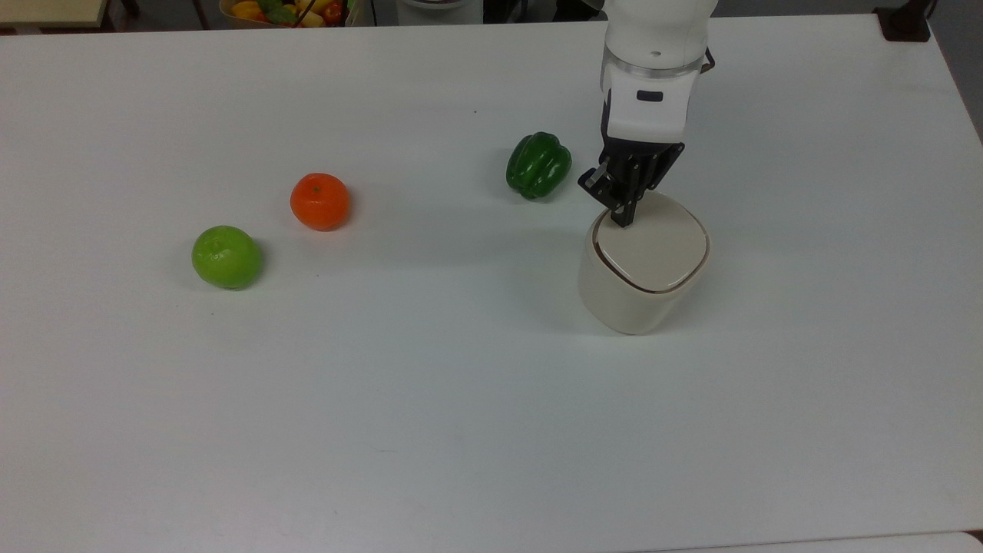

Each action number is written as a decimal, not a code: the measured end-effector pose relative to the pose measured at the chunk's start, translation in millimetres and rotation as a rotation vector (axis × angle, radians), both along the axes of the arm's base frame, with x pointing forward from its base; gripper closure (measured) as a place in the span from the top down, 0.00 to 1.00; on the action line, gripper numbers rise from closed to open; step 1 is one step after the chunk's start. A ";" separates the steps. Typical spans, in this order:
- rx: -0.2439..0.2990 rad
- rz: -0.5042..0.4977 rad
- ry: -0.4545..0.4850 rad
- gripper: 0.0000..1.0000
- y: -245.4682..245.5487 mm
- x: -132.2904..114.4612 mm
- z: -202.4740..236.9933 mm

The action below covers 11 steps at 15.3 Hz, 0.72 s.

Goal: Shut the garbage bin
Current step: 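Press the gripper on the closed lid to seat it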

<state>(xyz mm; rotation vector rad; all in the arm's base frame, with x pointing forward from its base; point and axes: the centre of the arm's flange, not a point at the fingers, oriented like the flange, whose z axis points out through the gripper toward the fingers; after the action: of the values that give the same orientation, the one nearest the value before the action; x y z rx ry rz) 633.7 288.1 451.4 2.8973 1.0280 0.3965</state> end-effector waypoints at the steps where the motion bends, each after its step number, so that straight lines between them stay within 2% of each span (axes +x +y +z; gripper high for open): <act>1: -0.003 0.001 0.006 0.01 0.6 -0.9 -1.5; 11: -0.012 0.005 0.026 0.01 2.6 -1.2 -11.9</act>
<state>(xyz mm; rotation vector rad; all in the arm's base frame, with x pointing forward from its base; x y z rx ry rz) 632.6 290.6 439.5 2.8974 1.0373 0.3527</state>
